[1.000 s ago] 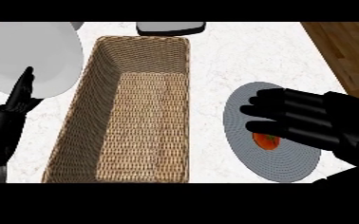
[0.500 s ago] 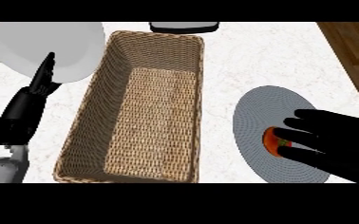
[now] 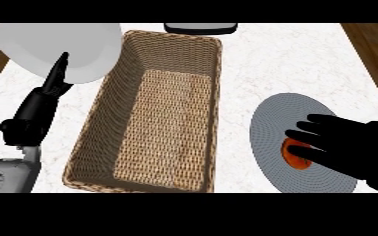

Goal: Pick the tomato from the placemat and place it in the basket

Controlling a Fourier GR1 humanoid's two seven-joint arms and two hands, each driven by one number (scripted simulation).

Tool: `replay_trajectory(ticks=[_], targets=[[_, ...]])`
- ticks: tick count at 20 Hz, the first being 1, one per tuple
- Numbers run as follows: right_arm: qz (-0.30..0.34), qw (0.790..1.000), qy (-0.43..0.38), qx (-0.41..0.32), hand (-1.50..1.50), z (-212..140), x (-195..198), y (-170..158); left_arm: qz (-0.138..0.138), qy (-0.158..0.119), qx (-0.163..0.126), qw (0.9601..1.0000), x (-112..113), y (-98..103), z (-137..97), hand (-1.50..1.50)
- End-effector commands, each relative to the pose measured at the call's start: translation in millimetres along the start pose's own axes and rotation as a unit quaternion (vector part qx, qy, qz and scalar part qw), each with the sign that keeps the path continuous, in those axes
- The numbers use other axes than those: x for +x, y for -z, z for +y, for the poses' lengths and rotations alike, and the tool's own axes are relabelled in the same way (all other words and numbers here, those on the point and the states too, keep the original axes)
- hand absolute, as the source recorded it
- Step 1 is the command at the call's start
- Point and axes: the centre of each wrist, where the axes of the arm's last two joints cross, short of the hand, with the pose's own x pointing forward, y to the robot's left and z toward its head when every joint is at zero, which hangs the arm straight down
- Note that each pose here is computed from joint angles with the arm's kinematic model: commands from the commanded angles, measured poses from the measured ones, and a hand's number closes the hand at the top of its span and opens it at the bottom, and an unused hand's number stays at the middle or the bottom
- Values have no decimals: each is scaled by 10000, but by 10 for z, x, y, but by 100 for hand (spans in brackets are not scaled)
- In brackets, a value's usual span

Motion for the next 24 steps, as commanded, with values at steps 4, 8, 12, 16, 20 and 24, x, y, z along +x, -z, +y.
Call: replay_trajectory(ticks=[4,8,12,16,20,24], targets=[[206,9985,-348,356,-150,425,-51,208,31,-2,4,10000,-9,115,146,0],[387,9969,-378,572,-150,648,-124,504,-44,39,-5,10000,80,54,65,0],[441,9966,-369,583,-150,840,-305,532,5,-45,-80,10000,42,18,-167,0],[436,9976,-320,433,-150,971,-553,565,-44,8,-43,10000,206,-2,-19,0],[453,9975,-400,368,-150,1007,-564,792,-20,-70,-45,10000,223,204,-24,0],[240,9987,-382,226,-150,1032,-514,585,19,-119,-10,9999,-26,93,102,0]])
